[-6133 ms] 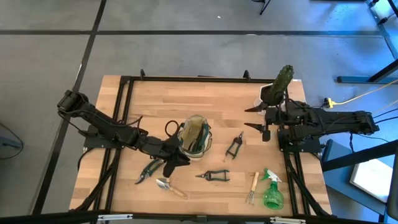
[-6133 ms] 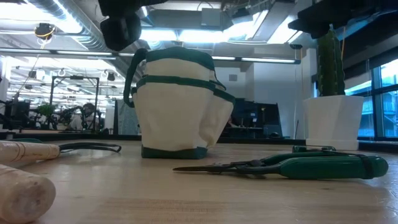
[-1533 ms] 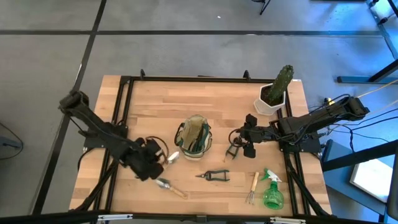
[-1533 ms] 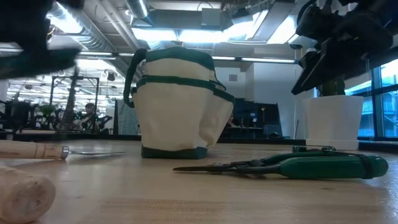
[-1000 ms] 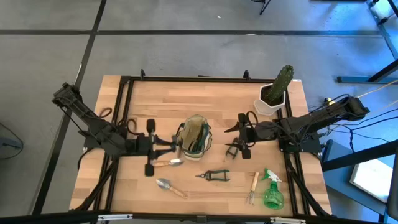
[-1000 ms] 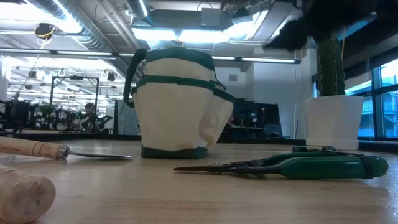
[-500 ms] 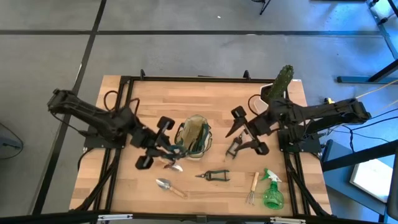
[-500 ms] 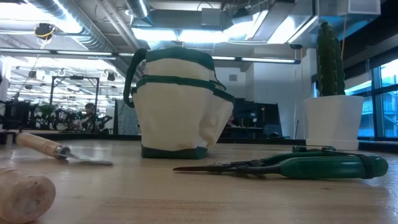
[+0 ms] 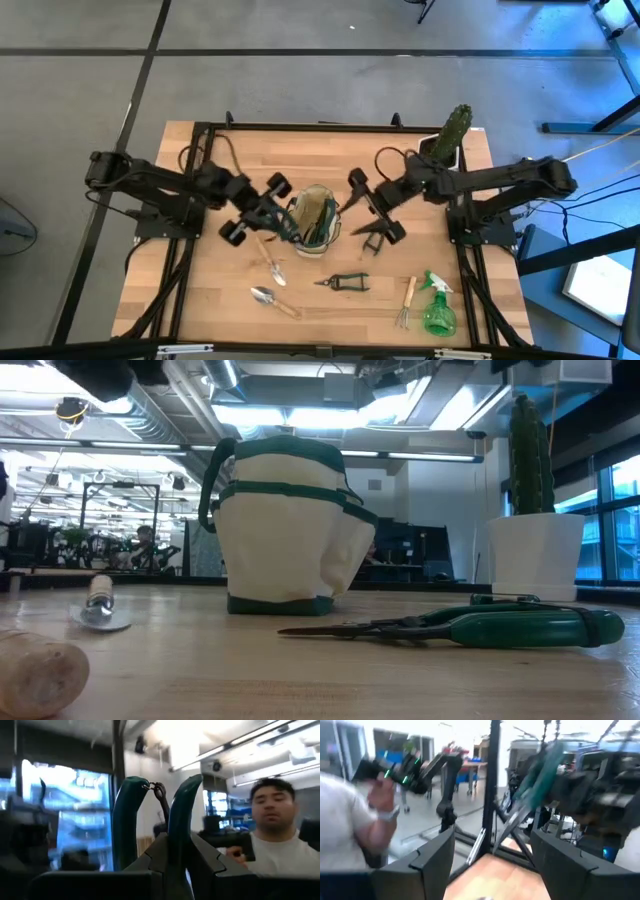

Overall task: Pick & Place Garden tools in Gardening bag
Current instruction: Put the green shear scissors into the green gardening bag

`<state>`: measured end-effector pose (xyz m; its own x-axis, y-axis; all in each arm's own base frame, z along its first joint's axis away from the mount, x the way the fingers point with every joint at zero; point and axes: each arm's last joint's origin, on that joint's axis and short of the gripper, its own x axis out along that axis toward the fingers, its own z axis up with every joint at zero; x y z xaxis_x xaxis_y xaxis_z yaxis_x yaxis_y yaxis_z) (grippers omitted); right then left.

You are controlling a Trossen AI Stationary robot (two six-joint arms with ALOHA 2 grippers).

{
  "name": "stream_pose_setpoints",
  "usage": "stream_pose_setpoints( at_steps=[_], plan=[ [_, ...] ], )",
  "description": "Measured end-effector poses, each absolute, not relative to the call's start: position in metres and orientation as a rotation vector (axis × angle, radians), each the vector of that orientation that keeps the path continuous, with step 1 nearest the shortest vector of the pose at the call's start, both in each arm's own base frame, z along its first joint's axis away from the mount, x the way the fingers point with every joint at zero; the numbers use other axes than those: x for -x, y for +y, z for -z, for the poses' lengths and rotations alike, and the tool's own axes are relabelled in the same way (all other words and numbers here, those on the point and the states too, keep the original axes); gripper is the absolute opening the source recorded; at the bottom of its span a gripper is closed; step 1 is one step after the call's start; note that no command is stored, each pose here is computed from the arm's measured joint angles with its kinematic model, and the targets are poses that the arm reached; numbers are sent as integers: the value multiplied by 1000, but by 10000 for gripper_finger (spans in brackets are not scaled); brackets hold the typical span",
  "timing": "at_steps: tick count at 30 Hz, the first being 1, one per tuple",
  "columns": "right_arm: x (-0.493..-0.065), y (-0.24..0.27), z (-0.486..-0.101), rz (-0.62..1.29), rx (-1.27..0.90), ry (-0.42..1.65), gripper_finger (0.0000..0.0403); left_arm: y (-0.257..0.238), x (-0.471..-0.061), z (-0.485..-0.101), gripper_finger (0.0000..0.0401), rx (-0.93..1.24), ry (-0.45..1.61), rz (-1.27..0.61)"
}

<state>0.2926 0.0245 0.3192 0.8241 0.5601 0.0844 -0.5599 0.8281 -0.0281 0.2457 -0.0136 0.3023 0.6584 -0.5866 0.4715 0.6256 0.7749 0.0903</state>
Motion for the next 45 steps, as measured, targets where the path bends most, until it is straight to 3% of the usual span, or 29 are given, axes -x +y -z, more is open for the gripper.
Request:
stream_pose_setpoints(
  at_steps=[6,13,34,45],
  plan=[
    [-314,11,-307,-620,-162,-9,264,-1,-269,-298,38,159,-438,701],
    [-330,18,-299,-749,-127,-33,264,-2,-277,-304,38,145,-455,756],
    [-351,1,-282,-681,-261,-30,263,0,-297,-294,38,138,-377,794],
    [-351,14,-286,-878,-214,-2,263,1,-306,-293,38,149,-363,843]
  ],
)
